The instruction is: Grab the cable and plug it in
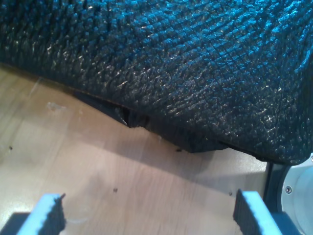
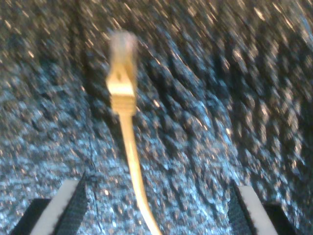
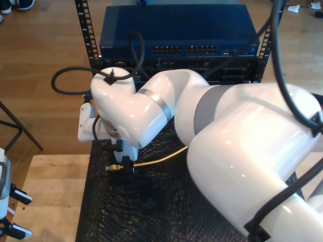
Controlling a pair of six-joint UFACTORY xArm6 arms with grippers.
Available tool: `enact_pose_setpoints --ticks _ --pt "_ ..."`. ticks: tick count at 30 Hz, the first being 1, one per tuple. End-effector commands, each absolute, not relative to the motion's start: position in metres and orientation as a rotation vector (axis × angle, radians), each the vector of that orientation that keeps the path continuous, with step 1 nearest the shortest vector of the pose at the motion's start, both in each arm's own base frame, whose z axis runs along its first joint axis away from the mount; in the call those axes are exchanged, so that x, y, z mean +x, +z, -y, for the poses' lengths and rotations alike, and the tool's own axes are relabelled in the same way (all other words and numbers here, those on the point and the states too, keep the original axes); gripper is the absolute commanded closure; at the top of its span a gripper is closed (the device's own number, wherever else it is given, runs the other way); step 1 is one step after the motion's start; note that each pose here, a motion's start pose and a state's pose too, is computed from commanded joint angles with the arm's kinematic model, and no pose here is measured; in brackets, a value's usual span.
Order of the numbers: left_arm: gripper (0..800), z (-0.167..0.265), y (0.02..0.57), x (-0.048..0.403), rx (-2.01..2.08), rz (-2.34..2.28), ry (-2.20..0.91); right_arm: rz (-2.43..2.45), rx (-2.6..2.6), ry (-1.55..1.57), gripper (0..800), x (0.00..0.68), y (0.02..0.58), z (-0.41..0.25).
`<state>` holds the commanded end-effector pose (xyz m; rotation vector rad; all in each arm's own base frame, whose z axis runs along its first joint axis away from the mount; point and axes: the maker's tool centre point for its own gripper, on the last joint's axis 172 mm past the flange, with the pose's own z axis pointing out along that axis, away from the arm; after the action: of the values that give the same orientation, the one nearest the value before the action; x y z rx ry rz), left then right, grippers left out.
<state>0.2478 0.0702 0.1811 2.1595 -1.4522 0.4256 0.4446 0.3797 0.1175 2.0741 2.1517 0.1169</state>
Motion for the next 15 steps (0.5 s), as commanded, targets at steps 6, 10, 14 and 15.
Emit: enact_pose_setpoints --ticks 6,10,14,15 --pt "0 -0.0683 0.1788 0.2456 2.155 1.447 0.422 -2.157 2.069 0.114 217 0.4451 0.1122 -0.3863" --pt "0 -0.0676 0.1779 0.2448 2.153 1.444 0.421 -2.155 2.075 0.116 295 0.4453 0.112 -0.3885" --pt "0 -0.0676 0.1779 0.2448 2.153 1.444 0.421 -2.156 2.075 0.116 338 0.4454 0.1113 -0.3887" --pt "0 -0.0676 0.1779 0.2448 2.153 1.444 0.421 -2.156 2.075 0.114 341 0.4452 0.1104 -0.3885"
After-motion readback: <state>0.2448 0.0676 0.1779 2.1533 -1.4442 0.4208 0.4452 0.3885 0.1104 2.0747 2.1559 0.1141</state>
